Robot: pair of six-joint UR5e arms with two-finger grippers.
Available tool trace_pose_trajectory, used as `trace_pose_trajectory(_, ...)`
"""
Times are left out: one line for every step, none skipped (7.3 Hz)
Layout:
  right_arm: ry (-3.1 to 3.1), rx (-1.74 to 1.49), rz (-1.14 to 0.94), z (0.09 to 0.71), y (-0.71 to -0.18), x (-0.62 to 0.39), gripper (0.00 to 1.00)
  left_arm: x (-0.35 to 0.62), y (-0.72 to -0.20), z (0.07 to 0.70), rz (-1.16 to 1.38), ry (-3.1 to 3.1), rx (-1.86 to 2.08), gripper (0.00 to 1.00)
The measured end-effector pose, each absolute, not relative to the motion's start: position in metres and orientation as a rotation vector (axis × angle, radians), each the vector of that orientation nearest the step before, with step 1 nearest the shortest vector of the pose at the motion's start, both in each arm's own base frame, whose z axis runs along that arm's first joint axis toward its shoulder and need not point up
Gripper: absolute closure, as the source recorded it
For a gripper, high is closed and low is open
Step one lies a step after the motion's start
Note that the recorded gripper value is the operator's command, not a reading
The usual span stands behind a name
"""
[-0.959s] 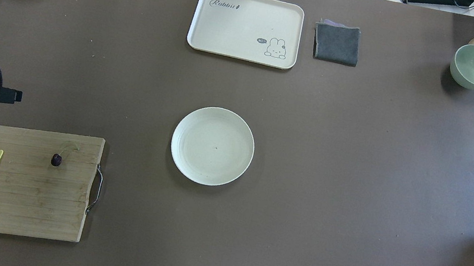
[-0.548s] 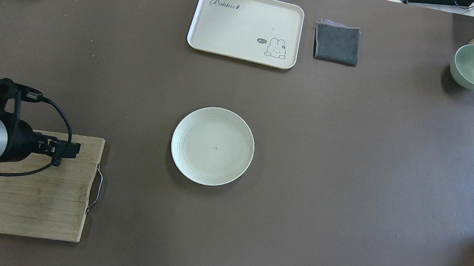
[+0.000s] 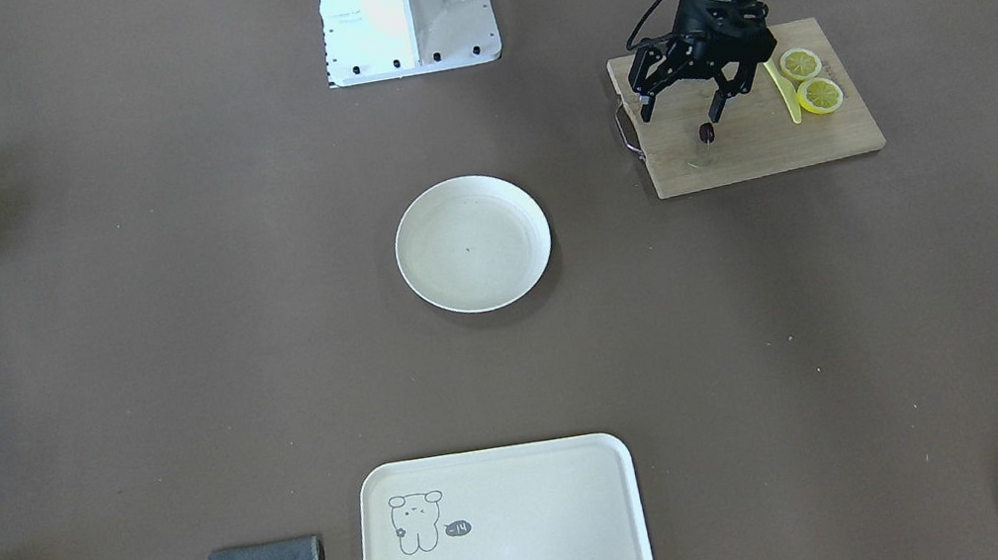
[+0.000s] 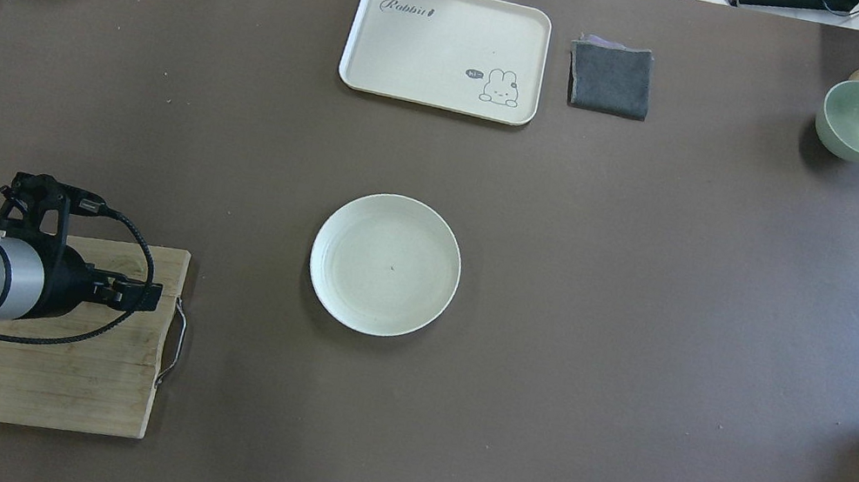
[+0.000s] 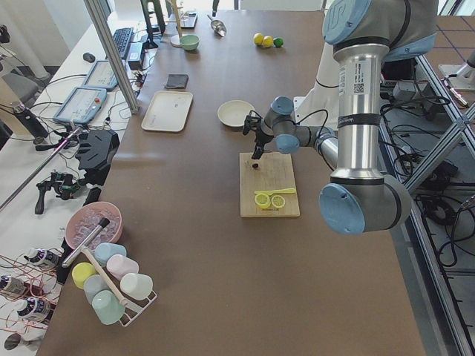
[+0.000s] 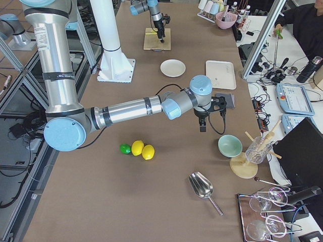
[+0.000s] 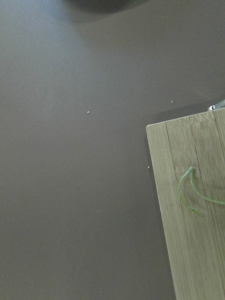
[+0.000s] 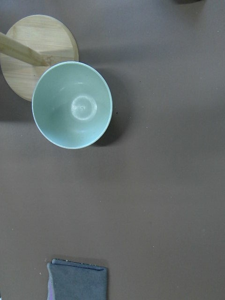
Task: Place red cherry on plate
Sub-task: 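Lower the left gripper and close it on the dark cherry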
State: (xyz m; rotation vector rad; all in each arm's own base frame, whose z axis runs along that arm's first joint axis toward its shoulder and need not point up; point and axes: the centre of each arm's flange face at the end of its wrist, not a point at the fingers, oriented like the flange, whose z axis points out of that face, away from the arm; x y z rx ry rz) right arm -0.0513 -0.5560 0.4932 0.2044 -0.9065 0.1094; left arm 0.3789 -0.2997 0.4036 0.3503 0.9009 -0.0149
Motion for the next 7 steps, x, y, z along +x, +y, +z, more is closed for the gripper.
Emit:
trace_pose_trajectory(-0.907,0.205,0.110,0.493,-0.556,-0.051,0.00,0.376,-0.298,0.413,-0.013,0.882,0.343,0.02)
trace_pose_trajectory(-0.906,0.205,0.109,0.493,-0.556,-0.052,0.00,0.376,-0.298,0.421,-0.011,0.867,0.337,0.11)
trace_pose_trajectory(-0.906,0.204,0.109,0.494,-0.554,-0.052,0.00,0.378,-0.298,0.426,-0.010,0.858,0.333,0.17)
trace_pose_trajectory(-0.905,0.204,0.109,0.494,-0.552,-0.052,0.00,0.379,-0.298,0.429,-0.009,0.854,0.332,0.17)
trace_pose_trajectory(-0.906,0.205,0.108,0.494,-0.551,-0.051,0.00,0.382,-0.298,0.432,-0.007,0.849,0.329,0.17)
trace_pose_trajectory(-0.906,0.205,0.107,0.494,-0.551,-0.051,0.00,0.385,-0.298,0.438,-0.003,0.843,0.325,0.23)
trace_pose_trajectory(-0.907,0.204,0.107,0.495,-0.550,-0.051,0.00,0.387,-0.299,0.441,0.006,0.843,0.329,0.31)
